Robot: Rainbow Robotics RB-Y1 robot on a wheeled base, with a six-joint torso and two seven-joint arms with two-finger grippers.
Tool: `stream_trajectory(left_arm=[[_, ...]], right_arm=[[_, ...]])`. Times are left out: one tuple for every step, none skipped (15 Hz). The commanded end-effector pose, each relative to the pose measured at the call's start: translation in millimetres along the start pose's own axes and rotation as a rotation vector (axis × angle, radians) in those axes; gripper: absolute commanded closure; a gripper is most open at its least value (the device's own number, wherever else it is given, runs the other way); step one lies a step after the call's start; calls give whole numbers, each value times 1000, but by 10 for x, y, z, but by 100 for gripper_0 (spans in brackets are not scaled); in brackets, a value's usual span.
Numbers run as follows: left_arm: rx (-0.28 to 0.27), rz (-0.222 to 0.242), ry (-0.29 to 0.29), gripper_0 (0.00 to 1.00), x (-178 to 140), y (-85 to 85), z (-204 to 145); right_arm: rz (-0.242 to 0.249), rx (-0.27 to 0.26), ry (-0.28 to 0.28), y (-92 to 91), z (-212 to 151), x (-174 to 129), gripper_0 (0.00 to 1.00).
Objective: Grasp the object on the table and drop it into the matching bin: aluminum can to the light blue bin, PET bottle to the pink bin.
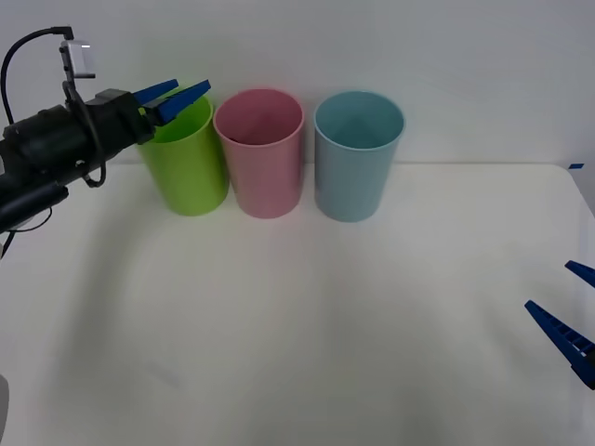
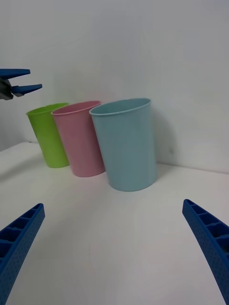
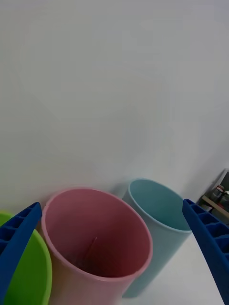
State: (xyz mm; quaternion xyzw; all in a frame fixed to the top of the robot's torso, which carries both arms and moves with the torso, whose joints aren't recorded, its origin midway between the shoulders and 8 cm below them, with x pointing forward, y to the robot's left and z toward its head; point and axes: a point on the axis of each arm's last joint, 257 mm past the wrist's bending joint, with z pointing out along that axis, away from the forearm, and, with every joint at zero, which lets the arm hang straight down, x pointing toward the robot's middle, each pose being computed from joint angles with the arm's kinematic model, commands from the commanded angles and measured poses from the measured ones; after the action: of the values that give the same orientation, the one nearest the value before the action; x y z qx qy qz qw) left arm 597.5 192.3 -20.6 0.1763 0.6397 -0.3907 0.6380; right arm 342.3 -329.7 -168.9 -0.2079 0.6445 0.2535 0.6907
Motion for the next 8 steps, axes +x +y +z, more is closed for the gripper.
stream_trajectory(left_arm=[[31, 20, 10, 0, 123, -18, -222], [38, 35, 21, 0, 198, -18, -301], [48, 50, 30, 0, 292, -23, -396], [52, 66, 44, 0, 388, -20, -480], [56, 85, 51, 0, 461, -17, -554], [65, 111, 65, 0, 571, -26, -660], [73, 131, 73, 0, 634, -32, -747], [83, 153, 83, 0, 711, -46, -848]], right_arm=[[0, 0, 0, 0, 0, 0, 0], [0, 0, 0, 0, 0, 0, 0], [0, 0, 0, 0, 0, 0, 0], [0, 0, 0, 0, 0, 0, 0], [0, 0, 0, 0, 0, 0, 0], [0, 0, 0, 0, 0, 0, 0], [0, 0, 0, 0, 0, 0, 0], [0, 0, 0, 0, 0, 0, 0]])
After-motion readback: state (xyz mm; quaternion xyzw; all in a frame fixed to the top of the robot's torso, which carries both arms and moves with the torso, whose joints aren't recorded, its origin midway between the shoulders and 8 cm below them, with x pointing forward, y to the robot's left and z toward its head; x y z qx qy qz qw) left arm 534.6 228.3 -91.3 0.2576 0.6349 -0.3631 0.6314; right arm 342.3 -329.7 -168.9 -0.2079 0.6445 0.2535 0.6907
